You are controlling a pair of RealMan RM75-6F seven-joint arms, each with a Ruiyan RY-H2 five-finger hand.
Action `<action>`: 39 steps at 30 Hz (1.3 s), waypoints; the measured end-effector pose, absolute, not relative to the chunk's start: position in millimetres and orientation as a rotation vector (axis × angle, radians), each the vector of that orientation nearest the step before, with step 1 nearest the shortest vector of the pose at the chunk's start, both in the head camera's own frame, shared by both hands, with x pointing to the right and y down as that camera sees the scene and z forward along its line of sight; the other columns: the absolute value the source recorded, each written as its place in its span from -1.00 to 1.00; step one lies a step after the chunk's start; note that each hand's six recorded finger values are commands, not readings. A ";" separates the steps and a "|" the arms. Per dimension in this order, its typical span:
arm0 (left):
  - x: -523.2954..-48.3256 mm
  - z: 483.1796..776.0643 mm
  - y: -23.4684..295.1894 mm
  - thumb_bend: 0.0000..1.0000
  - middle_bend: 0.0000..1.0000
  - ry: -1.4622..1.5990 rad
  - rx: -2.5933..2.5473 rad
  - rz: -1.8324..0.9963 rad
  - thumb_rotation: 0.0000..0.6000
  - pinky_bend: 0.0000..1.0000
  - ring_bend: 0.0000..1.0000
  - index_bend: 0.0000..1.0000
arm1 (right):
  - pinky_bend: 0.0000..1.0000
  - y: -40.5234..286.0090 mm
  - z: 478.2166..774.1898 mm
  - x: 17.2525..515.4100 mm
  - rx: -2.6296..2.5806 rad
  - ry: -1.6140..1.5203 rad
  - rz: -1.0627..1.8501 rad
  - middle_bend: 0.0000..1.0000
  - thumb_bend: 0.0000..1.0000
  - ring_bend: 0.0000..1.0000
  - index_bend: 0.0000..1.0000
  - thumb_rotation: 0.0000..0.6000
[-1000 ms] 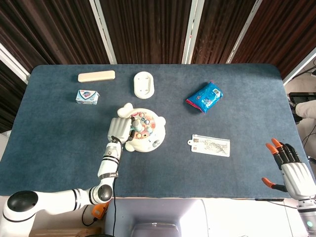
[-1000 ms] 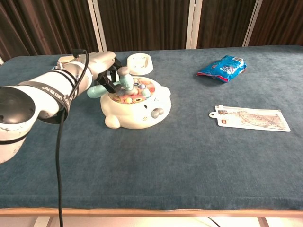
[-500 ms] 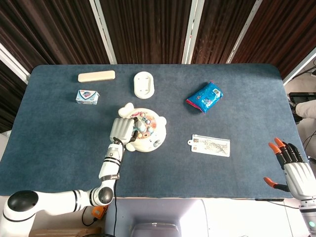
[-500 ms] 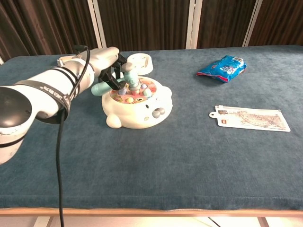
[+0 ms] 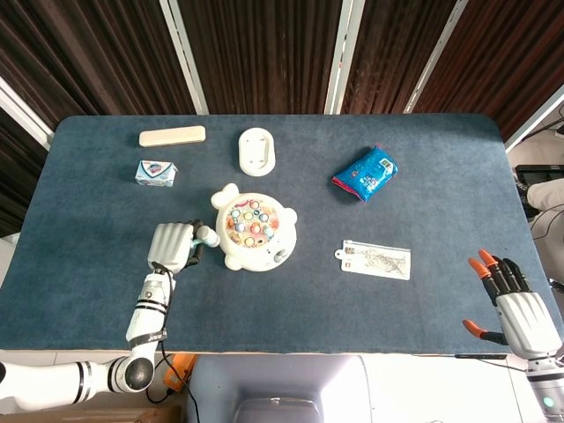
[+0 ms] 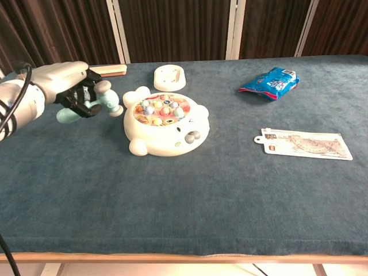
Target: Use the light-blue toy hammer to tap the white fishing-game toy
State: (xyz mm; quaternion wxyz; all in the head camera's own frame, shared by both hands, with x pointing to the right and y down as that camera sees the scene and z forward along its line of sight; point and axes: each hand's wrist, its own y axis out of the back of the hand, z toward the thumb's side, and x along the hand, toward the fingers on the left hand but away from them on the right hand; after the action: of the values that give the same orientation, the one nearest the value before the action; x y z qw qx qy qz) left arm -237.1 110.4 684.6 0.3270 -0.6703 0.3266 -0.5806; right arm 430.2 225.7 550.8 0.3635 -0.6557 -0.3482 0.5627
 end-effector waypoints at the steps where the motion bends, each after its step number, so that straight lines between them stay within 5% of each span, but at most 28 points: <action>1: -241.6 687.0 113.5 0.63 0.64 0.854 -1.758 -1.528 1.00 0.33 0.33 0.12 | -1.00 226.3 551.5 428.9 -1.692 -0.891 1.447 -1.00 -0.47 -1.00 -1.00 1.00; 16: -302.8 742.1 154.6 0.45 0.38 0.831 -1.752 -1.624 1.00 0.05 0.08 0.01 | -1.00 229.0 550.5 426.0 -1.700 -0.880 1.435 -1.00 -0.47 -1.00 -1.00 1.00; 22: -302.3 748.0 160.4 0.02 -0.02 0.818 -1.806 -1.618 1.00 -0.13 -0.22 -0.24 | -1.00 229.1 550.7 426.6 -1.697 -0.882 1.438 -1.00 -0.47 -1.00 -1.00 1.00; 28: -307.9 749.1 161.3 -0.09 -0.58 0.781 -1.825 -1.628 1.00 -0.27 -0.62 -0.75 | -1.00 228.6 551.2 425.9 -1.697 -0.880 1.438 -1.00 -0.47 -1.00 -1.00 1.00; 39: -312.5 742.2 161.6 -0.13 -0.67 0.781 -1.835 -1.617 1.00 -0.35 -0.69 -0.94 | -1.00 228.8 550.0 426.1 -1.693 -0.885 1.435 -1.00 -0.47 -1.00 -1.00 1.00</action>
State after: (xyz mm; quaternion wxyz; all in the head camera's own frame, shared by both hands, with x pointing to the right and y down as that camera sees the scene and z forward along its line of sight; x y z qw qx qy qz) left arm -312.5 161.6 742.2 0.2830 -0.6855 0.2916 -0.6042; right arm 426.1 228.8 550.0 0.3676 -0.6589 -0.3445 0.5586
